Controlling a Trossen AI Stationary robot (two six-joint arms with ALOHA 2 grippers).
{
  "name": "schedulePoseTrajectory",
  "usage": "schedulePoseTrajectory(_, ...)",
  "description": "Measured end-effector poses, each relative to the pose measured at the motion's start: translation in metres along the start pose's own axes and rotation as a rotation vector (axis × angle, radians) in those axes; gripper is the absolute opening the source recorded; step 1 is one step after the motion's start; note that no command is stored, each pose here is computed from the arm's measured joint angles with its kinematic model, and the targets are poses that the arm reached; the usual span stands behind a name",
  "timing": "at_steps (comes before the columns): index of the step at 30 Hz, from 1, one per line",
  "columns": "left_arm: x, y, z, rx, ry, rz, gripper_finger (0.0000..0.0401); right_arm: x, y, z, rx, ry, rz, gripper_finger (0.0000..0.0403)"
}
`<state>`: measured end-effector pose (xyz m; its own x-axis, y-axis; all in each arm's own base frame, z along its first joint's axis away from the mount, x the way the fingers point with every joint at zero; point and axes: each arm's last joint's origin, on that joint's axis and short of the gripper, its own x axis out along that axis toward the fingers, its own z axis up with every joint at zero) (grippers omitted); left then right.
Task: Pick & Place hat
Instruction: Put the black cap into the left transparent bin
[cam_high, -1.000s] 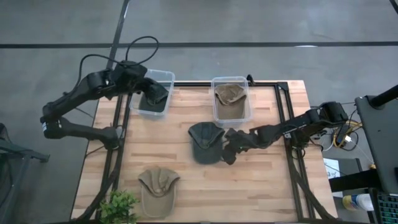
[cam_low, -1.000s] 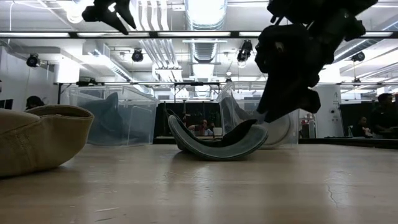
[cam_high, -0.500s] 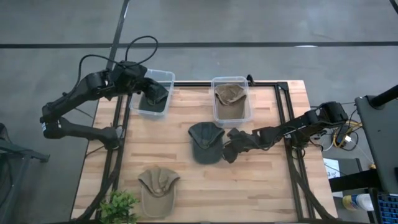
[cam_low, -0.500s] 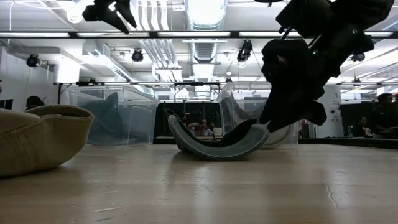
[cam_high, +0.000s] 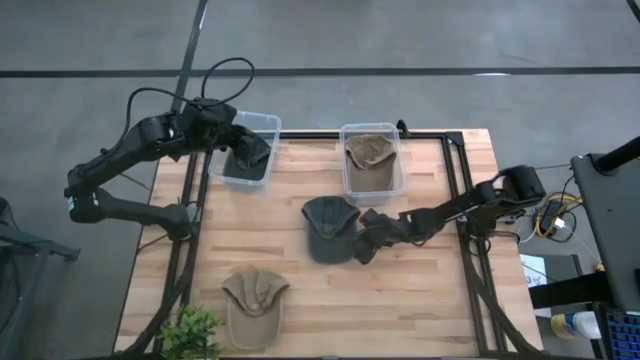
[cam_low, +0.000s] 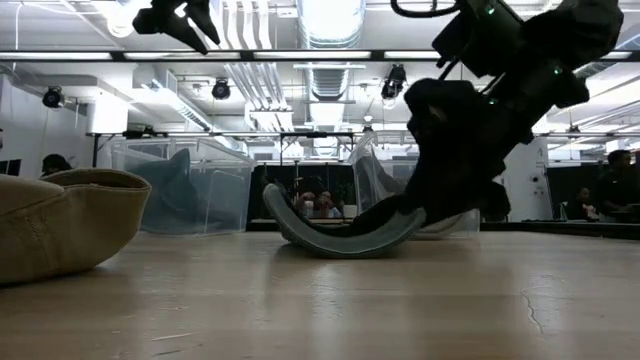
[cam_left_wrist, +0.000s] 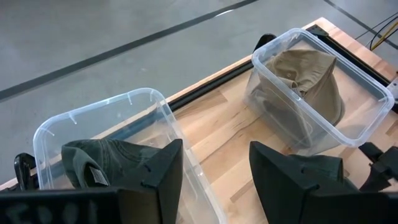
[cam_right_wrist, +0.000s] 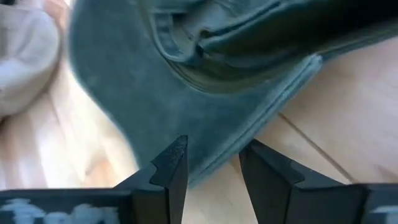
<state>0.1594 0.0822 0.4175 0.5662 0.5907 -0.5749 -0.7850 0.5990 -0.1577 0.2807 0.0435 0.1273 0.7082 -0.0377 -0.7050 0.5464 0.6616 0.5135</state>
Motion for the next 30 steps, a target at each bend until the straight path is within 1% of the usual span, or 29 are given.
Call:
schedulePoseTrajectory(5, 0.0, 0.0, 0.0, 0.0, 0.001, 0.001, 0.0177, 0.009, 0.002, 0.0, -0.01, -0.029, 0.041, 0.0128)
schedulePoseTrajectory(8, 0.0, 0.0, 0.0, 0.0, 0.001, 0.0, 0.0177, 0.011, 0.002, -0.001, -0.017, -0.031, 0.045, 0.0111)
schedulePoseTrajectory(12, 0.0, 0.0, 0.0, -0.008, 0.005, -0.008, 0.0177, 0.011, 0.005, 0.0, -0.041, -0.041, 0.06, 0.0059)
schedulePoseTrajectory(14, 0.001, -0.001, -0.001, -0.026, 0.015, -0.025, 0.0177, 0.009, 0.008, 0.002, -0.05, -0.057, 0.087, 0.0026)
schedulePoseTrajectory(15, 0.002, -0.001, -0.002, -0.044, 0.028, -0.038, 0.0177, 0.008, 0.011, 0.004, -0.057, -0.067, 0.105, 0.0019)
schedulePoseTrajectory(20, 0.007, -0.003, -0.009, -0.086, 0.087, -0.078, 0.0177, 0.004, 0.018, 0.005, -0.09, -0.102, 0.166, 0.0014)
schedulePoseTrajectory(30, 0.005, -0.003, -0.006, -0.102, 0.056, -0.097, 0.0177, -0.021, 0.037, 0.026, -0.141, -0.278, 0.314, 0.0013)
